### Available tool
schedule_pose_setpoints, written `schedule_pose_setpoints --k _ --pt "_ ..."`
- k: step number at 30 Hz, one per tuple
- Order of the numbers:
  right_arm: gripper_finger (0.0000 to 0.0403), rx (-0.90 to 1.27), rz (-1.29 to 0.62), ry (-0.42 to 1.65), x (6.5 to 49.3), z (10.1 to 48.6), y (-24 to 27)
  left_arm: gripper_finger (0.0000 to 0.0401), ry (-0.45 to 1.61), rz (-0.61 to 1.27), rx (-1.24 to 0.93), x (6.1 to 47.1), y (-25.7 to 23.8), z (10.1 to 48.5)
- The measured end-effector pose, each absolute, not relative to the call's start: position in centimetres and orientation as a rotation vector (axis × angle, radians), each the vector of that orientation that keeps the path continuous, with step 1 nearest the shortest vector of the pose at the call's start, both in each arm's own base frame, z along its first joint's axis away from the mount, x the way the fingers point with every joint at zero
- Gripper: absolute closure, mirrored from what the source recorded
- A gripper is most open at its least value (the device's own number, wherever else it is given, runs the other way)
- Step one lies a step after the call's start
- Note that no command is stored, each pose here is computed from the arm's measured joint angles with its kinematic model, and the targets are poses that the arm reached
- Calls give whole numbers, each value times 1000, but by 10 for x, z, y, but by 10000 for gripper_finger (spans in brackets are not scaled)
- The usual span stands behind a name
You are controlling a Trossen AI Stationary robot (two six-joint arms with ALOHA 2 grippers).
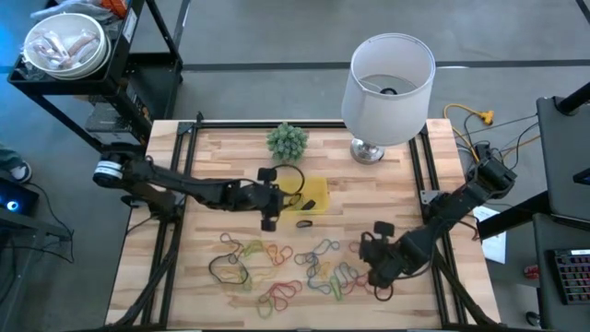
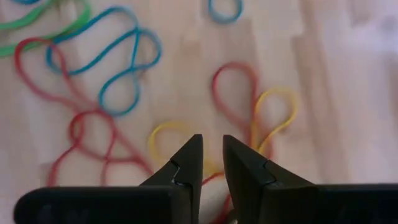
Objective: Pick and place rubber bands into bin
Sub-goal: Put the black rubber band into the yellow bin
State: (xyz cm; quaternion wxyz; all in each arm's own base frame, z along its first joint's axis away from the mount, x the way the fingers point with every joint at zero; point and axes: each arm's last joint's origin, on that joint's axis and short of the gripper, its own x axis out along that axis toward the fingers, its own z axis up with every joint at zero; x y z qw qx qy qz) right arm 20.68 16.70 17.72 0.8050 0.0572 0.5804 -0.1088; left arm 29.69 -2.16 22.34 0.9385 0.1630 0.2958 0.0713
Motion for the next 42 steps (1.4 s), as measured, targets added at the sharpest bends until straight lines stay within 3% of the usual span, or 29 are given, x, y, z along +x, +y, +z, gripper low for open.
schedule_pose_setpoints --k 9,28,42 --pt "339 353 -412 1395 196 176 163 278 577 128 337 284 -27 224" --pt "231 493 -636 1424 187 171 157 278 576 128 337 282 -27 225" --pt "242 537 -639 1459 179 150 152 278 571 129 336 282 -27 226"
